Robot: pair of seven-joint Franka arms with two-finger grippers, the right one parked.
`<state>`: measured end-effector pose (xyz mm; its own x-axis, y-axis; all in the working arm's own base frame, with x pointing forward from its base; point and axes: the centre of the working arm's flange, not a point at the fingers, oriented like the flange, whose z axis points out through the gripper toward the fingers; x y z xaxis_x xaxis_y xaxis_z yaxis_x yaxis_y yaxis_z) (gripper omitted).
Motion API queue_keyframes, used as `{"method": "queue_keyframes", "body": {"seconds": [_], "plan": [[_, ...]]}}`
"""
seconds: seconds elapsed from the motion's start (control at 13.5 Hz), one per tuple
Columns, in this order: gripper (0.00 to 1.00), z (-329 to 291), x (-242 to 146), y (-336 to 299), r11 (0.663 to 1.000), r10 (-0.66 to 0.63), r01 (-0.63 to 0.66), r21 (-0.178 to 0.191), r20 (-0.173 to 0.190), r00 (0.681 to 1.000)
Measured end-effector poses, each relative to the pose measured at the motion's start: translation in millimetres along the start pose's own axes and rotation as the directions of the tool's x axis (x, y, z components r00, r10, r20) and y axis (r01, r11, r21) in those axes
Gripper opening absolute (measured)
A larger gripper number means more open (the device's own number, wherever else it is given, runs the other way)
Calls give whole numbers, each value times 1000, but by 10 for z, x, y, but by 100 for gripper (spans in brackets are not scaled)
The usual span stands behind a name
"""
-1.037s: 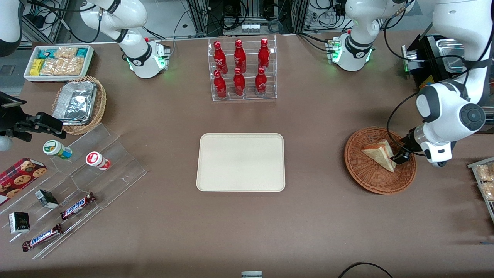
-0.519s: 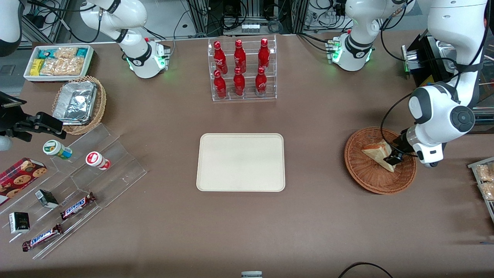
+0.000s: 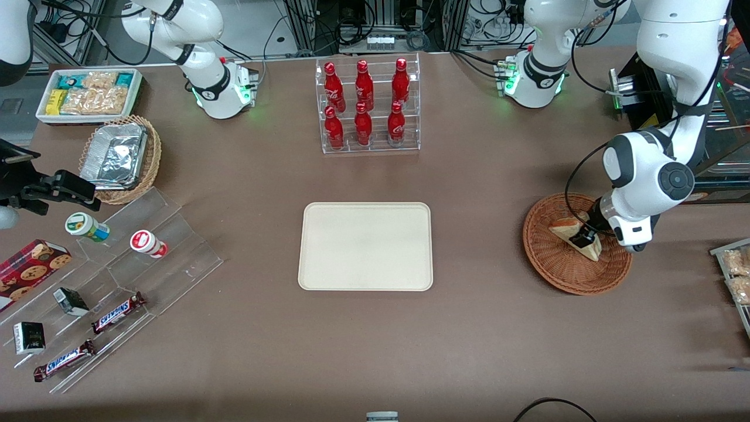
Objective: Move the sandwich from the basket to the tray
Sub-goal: 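Close the left gripper on the sandwich and lift it, then carry the sandwich with the left gripper over the white tray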
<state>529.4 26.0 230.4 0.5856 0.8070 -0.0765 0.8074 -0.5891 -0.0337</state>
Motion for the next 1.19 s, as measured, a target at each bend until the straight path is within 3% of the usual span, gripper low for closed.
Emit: {"method": "queue_keyframes", "body": {"seconds": [0.15, 0.3, 0.59, 0.89, 1.19], "plan": [[76, 59, -74, 54, 1000, 17, -17, 6, 2, 1000], [54, 82, -85, 67, 1000, 23, -23, 5, 0, 1000], [50, -80, -54, 75, 997, 79, -79, 10, 11, 997], [48, -946, -57, 383, 978, 207, -209, 28, 60, 977], [47, -1392, -601, 1167, 932, 357, -361, 45, 78, 931]]}}
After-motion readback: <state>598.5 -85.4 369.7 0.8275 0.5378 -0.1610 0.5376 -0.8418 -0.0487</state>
